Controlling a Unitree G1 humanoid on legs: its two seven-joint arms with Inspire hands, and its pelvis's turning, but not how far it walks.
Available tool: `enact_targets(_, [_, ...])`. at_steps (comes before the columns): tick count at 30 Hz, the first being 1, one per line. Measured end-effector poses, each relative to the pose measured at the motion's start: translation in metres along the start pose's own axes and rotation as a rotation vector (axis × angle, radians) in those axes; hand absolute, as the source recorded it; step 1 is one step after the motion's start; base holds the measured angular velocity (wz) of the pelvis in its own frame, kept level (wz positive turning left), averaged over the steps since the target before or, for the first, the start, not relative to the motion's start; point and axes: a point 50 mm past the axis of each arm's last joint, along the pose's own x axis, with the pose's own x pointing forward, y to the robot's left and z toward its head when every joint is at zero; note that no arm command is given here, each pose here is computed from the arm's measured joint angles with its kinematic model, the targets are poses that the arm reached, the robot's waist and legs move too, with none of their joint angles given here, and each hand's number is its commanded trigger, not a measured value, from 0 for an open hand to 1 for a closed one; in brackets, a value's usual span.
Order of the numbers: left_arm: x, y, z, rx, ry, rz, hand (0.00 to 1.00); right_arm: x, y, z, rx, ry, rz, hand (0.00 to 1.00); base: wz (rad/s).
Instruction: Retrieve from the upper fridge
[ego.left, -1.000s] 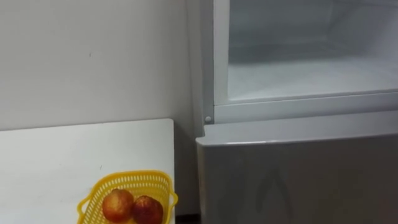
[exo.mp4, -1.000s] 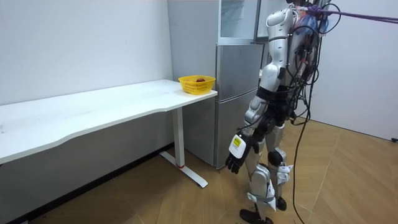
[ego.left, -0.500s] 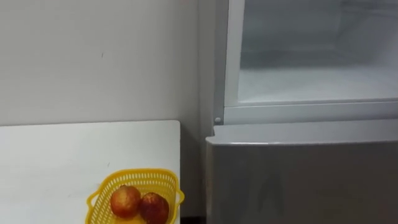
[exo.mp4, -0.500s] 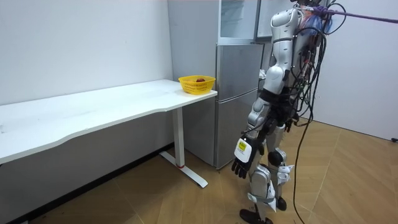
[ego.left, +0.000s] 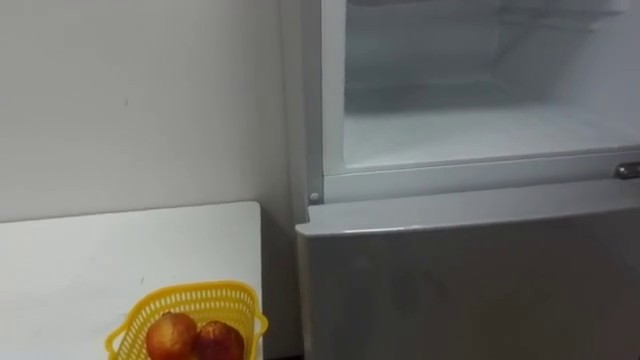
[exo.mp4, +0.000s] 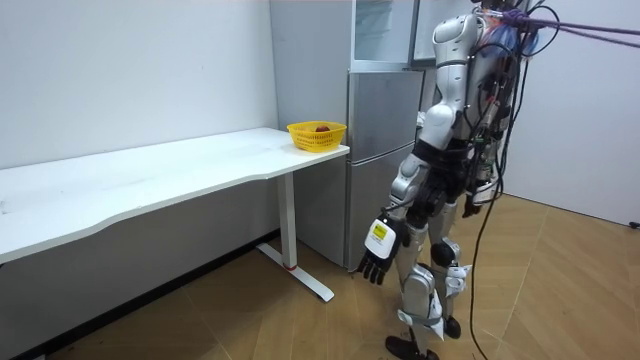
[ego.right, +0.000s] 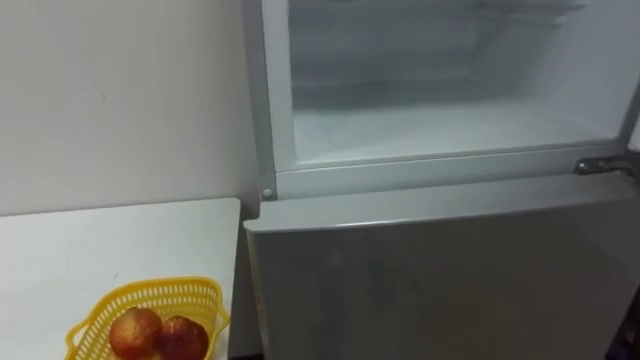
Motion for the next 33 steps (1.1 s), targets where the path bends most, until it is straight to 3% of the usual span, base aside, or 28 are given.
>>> enact_targets(5, [-0.001, 0.005, 0.004, -0.007, -0.023, 0.022, 0.00, -0.004, 0.023, 0.019, 0.141, -0.047, 0.043, 0.00, -0.03])
enact_targets(13, [-0.003, 0.017, -0.001, -0.055, -0.036, 0.059, 0.00, -0.039, 0.102, 0.074, 0.279, -0.209, 0.241, 0.00, -0.01])
enact_targets(22, [-0.003, 0.020, 0.001, -0.056, -0.068, 0.087, 0.00, -0.132, 0.185, 0.116, 0.274, -0.473, 0.590, 0.00, -0.08])
enact_targets(29, [-0.003, 0.018, 0.002, -0.051, -0.082, 0.080, 0.00, -0.185, 0.202, 0.121, 0.189, -0.666, 0.790, 0.00, -0.01])
enact_targets(33, [-0.003, 0.012, 0.002, -0.013, -0.087, 0.058, 0.00, -0.214, 0.215, 0.107, 0.068, -0.751, 0.941, 0.00, 0.00])
